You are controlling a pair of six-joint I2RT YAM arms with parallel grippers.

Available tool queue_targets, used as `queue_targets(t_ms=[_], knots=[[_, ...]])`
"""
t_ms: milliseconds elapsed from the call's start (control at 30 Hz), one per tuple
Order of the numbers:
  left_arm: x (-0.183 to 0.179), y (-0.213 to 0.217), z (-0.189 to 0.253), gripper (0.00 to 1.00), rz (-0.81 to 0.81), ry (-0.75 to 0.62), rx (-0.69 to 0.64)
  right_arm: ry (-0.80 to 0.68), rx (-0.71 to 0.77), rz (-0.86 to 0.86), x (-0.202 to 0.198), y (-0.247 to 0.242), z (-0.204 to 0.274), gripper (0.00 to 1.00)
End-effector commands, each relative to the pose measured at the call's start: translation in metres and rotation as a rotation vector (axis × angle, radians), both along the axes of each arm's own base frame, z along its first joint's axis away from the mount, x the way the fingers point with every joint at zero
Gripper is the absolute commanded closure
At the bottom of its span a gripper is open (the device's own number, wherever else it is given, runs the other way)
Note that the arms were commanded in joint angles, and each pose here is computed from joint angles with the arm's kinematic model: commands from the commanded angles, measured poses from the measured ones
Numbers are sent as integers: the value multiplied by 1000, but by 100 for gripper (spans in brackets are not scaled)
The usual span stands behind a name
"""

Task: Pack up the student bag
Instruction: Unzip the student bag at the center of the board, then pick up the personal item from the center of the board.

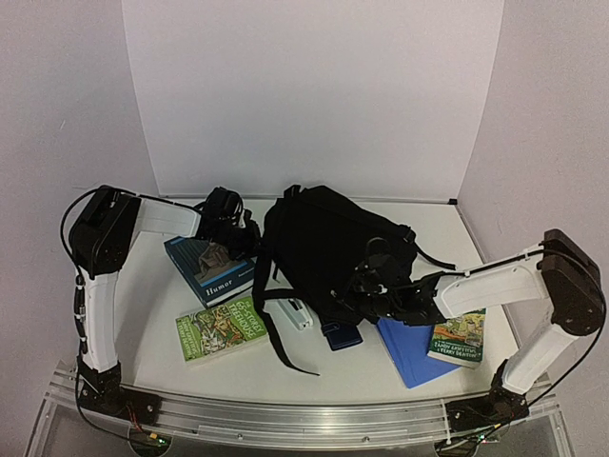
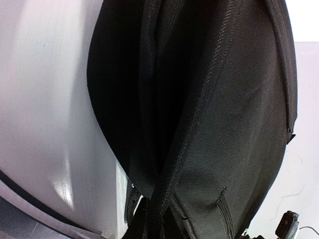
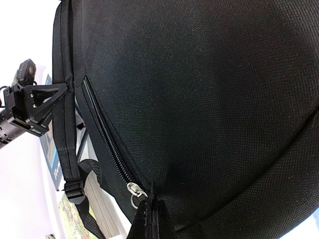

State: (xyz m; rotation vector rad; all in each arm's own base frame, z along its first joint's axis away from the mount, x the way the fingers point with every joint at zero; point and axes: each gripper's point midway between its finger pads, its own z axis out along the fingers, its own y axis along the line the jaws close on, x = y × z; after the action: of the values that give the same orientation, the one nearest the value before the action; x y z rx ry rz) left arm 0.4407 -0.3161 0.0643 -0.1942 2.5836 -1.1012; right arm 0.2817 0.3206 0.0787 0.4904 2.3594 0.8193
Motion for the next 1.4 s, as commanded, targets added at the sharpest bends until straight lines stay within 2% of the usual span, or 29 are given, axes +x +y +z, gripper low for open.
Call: queue_targets(t_ms=[0, 67, 167, 233, 333, 467, 667, 900, 1167, 1367], knots=[[22, 19, 55, 77, 42, -151, 64, -15, -52, 10, -8, -9, 7, 96], [17, 21, 71, 64, 35, -181, 71, -37, -55, 19, -6, -7, 15, 79], [0, 19, 82, 39, 11, -189, 67, -82, -87, 33, -2, -8, 30, 60], [-14, 13, 85, 28, -9, -176, 59, -115, -121, 58, 1, -7, 40, 50], [-38, -2, 84, 21, -44, -142, 31, -162, -178, 106, 6, -3, 55, 38], [-66, -26, 81, 18, -87, -98, -18, -191, -270, 171, 16, 1, 66, 29], [-83, -40, 62, 17, -80, -15, -67, -193, -292, 191, 37, -9, 74, 26], [-85, -54, 41, 17, -91, 38, -114, -201, -317, 204, 42, -14, 74, 25], [-77, -64, 14, 18, -100, 83, -105, -193, -425, 292, 43, -13, 66, 24], [-76, -65, -4, 25, -96, 99, -97, -184, -548, 365, 49, -10, 56, 20]])
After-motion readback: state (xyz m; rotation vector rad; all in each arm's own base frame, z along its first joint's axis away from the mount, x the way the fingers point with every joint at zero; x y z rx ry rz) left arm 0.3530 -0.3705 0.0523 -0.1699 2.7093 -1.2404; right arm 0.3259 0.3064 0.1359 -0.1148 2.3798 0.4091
